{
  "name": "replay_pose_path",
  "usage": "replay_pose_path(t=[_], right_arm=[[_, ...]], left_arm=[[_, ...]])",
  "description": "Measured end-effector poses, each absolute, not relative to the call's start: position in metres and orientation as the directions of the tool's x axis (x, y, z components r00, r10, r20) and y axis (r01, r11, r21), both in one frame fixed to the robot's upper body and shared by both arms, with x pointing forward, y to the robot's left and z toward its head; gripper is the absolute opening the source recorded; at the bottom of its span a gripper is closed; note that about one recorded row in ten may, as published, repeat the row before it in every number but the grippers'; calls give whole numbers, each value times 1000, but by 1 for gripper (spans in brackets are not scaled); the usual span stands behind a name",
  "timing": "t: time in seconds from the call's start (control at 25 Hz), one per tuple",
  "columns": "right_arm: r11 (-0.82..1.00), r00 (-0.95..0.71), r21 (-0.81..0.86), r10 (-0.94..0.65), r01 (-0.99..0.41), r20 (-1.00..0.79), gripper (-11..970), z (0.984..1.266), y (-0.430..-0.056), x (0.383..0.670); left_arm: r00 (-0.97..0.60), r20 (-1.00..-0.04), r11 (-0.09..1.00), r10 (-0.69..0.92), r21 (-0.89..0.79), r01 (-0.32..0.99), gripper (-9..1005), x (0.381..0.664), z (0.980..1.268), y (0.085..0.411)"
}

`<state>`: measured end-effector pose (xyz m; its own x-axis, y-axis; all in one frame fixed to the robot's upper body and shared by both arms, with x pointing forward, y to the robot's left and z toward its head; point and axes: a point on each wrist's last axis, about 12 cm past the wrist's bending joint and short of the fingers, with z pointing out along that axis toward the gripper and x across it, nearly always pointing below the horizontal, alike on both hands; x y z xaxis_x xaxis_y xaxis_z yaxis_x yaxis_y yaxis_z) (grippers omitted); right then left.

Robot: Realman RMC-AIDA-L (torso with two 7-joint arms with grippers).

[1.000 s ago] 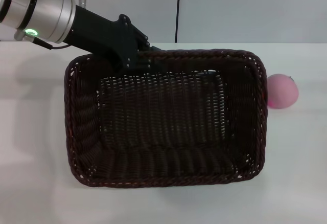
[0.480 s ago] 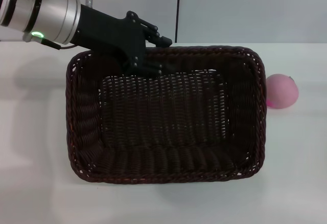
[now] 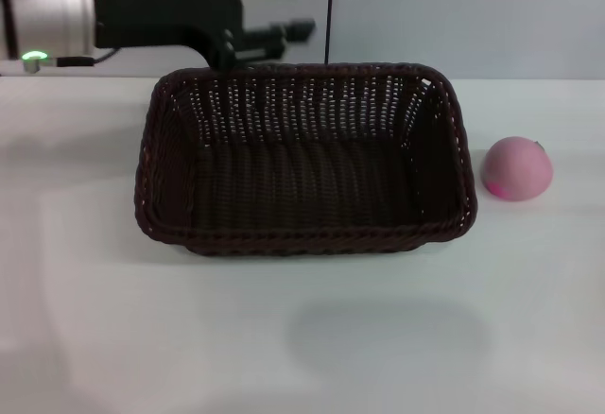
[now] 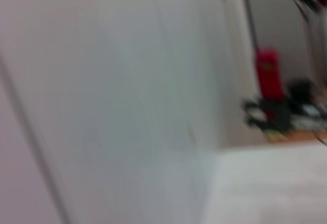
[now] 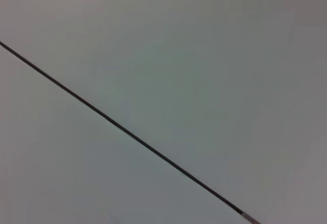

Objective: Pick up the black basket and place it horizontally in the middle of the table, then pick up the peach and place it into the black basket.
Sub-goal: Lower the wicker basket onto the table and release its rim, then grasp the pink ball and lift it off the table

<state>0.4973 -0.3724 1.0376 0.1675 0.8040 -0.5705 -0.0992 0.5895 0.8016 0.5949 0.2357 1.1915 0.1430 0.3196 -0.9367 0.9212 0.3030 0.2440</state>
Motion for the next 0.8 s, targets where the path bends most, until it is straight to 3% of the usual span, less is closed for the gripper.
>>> replay_pose_path(t=[0.08, 0.12, 0.24, 0.4, 0.64, 0.8], right_arm=[[591, 166, 800, 803, -102, -572, 624, 1038, -372, 498], [594, 162, 797, 802, -108, -575, 624, 1039, -372, 498], [609, 150, 780, 792, -143, -592, 624, 1043, -370, 499], [722, 130, 623, 678, -299, -723, 624, 1066, -371, 500], [791, 85, 394, 485, -469, -871, 624, 1101, -380, 509], [734, -112, 319, 318, -599, -941, 624, 1140, -397, 531]], left_arm=[[153, -947, 336, 281, 247, 909, 522, 593, 1190, 241], [160, -971, 423, 177, 222, 879, 521, 588, 1182, 253], [151, -988, 535, 43, 151, 831, 518, 581, 1167, 271], [152, -975, 676, -161, 3, 736, 516, 564, 1139, 294], [195, -915, 782, -353, -174, 599, 518, 539, 1106, 314], [264, -876, 822, -405, -222, 524, 518, 515, 1092, 325]])
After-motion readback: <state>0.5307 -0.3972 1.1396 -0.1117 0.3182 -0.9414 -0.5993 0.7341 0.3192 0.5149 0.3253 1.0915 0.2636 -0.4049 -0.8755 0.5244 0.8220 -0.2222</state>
